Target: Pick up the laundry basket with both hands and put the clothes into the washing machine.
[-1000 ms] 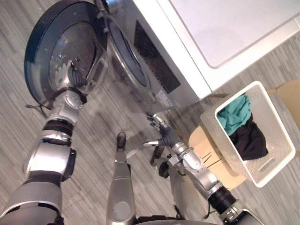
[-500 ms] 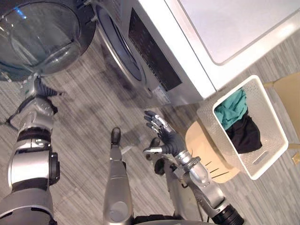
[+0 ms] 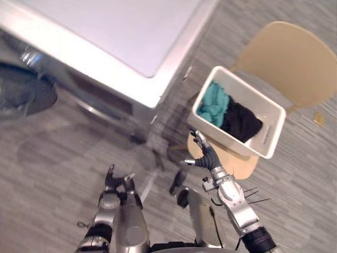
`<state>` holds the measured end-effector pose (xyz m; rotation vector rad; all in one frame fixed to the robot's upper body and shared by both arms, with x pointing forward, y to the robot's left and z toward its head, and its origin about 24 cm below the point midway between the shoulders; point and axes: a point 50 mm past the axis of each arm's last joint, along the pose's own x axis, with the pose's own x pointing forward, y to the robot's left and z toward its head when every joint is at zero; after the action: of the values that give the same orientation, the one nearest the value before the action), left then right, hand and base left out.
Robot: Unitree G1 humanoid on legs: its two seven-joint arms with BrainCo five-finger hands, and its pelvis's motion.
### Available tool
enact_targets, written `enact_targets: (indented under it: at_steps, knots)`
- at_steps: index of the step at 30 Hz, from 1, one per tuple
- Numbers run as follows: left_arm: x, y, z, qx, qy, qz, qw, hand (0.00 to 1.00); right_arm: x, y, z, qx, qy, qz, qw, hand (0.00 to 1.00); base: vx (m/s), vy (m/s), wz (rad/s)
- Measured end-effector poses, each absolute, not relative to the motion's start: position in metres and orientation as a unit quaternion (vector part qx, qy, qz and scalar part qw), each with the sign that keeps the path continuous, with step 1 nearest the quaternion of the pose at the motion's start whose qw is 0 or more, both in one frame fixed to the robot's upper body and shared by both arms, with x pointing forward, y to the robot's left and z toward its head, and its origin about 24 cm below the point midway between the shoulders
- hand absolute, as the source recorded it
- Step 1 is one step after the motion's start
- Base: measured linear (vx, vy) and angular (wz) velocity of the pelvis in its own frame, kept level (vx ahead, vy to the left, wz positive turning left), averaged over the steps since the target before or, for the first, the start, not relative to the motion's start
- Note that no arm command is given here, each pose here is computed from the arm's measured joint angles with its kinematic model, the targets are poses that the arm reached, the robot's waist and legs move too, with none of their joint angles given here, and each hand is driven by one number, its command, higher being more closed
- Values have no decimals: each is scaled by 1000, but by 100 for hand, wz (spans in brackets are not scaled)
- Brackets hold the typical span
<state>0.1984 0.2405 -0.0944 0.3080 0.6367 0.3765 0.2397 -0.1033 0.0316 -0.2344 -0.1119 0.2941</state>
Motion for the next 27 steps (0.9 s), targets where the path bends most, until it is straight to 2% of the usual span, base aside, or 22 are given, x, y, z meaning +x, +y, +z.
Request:
enact_targets:
  at_steps: [4, 7, 11, 15, 21, 27]
  knots:
    - [168, 236, -116, 135, 364, 183, 903, 0, 224, -130, 16, -152, -20, 88, 984, 0, 10, -76, -111]
    - [160, 228, -123, 128, 382, 167, 900, 0, 215, -149, 20, -168, -25, 39, 985, 0, 81, -103, -56]
    - [156, 209, -131, 119, 398, 130, 900, 0, 225, -156, 38, -187, -66, 23, 980, 0, 80, -82, -60]
    - [152, 208, -132, 116, 396, 128, 902, 0, 237, -159, 46, -223, -87, 24, 971, 0, 97, 89, -42]
    - [151, 207, -132, 123, 392, 118, 904, 0, 269, -168, 44, -289, -73, 28, 954, 0, 84, 181, -1]
    - [156, 211, -129, 128, 382, 122, 907, 0, 337, -158, 82, -390, -111, 57, 912, 0, -24, 74, 20]
